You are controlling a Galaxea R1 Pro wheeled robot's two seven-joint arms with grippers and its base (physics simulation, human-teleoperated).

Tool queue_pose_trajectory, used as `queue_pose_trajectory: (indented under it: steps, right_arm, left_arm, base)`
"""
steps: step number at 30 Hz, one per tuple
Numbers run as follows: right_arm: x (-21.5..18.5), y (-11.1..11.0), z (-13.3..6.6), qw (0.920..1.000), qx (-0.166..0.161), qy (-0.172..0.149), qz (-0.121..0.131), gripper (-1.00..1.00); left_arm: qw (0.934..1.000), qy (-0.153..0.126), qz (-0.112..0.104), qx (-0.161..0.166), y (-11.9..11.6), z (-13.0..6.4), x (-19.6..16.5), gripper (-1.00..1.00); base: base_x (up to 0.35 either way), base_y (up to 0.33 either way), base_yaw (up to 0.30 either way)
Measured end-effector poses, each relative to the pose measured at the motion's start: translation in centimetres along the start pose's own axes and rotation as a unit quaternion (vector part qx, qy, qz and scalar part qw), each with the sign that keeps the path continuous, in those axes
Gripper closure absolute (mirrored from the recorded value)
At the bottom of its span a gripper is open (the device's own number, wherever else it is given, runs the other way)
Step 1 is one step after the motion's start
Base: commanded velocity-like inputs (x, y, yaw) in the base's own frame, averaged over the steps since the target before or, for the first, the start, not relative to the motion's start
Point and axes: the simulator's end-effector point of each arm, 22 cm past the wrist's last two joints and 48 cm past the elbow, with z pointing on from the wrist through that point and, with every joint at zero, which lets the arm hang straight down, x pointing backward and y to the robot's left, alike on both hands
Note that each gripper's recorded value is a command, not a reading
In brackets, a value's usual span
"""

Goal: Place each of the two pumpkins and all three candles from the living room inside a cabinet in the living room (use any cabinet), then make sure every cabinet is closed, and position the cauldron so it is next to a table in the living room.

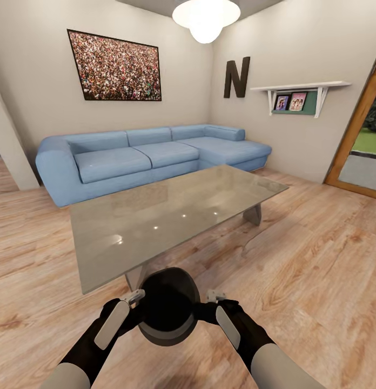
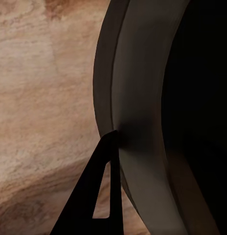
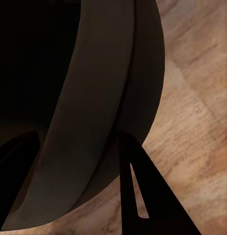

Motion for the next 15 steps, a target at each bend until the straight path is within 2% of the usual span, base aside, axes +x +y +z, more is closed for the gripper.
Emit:
queue_pose_trajectory:
  steps: [15]
  right_arm:
    - [2.2,-1.1,1.9,0.9996,0.005,0.025,0.01,1.0]
  left_arm:
    - [0.9996,0.024,0.0,-0.013,1.0,2.2,1.7,1.0]
  base:
    - [0.0,0.0,0.0]
